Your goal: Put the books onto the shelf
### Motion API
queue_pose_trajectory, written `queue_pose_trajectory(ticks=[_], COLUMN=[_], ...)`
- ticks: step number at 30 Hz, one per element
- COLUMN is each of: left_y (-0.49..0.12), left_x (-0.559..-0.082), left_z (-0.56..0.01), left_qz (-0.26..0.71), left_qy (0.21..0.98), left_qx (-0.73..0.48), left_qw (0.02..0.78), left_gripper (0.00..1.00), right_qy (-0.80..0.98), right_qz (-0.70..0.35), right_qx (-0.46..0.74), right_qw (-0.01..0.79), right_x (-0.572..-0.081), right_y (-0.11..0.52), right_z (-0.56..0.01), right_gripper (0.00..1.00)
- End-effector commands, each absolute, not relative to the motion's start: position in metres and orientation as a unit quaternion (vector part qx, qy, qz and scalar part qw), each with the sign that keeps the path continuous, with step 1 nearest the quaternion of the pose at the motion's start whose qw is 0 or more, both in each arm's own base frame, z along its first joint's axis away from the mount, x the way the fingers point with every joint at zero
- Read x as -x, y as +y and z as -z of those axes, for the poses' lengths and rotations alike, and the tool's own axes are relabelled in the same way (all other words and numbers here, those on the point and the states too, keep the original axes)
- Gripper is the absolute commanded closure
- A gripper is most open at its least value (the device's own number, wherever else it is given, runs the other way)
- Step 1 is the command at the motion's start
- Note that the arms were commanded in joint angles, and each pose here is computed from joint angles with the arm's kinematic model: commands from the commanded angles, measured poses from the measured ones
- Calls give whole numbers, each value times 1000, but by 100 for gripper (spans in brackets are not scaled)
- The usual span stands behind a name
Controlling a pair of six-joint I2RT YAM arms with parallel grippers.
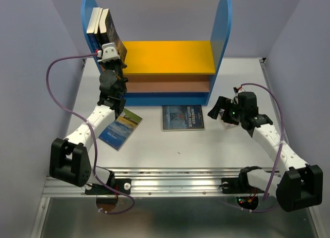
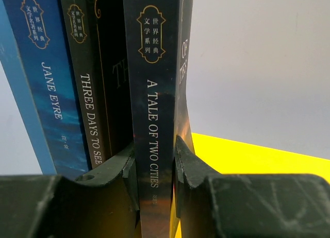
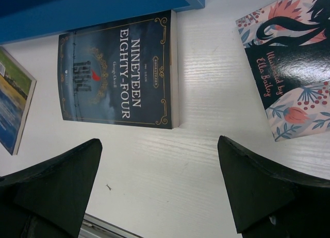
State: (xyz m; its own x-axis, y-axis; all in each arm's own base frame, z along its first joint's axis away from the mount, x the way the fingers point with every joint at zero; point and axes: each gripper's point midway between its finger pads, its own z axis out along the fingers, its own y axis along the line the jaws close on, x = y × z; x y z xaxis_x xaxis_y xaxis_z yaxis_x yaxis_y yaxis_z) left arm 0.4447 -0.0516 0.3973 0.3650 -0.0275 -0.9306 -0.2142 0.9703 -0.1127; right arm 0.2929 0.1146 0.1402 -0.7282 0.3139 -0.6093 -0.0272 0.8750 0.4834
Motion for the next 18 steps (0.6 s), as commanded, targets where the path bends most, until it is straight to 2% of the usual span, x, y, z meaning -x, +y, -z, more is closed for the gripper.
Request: queue_pose_trajectory(ticks=[1, 2, 4, 9, 13, 18], left_y=[-28, -29, -32, -33, -28, -28], left_x=[-433, -432, -433, -432, -429, -426], left_z=[-435, -434, -436, -438, -440, -438], left_qz=[-44, -40, -28, -18, -20, -20], left_qy=[514, 518, 518, 527, 528, 535], left_qx=[171, 171, 173, 178, 192, 192], left_qw=[839, 837, 837, 831, 827, 822], left_gripper=[92, 74, 65, 58, 57, 49], right_qy=[886, 886, 886, 887, 887, 885], right_qz=[-248, -248, -249, -250, -251, -253], right_qx=[-69, -70, -68, -64, -63, -58], right_qw=[385, 385, 386, 383, 382, 386], right_x=[-300, -300, -299, -296, -294, -292], right_y=[119, 120, 120, 120, 120, 121], right_z=[-161, -161, -162, -159, -158, -160], right_gripper=[0, 0, 0, 0, 0, 0])
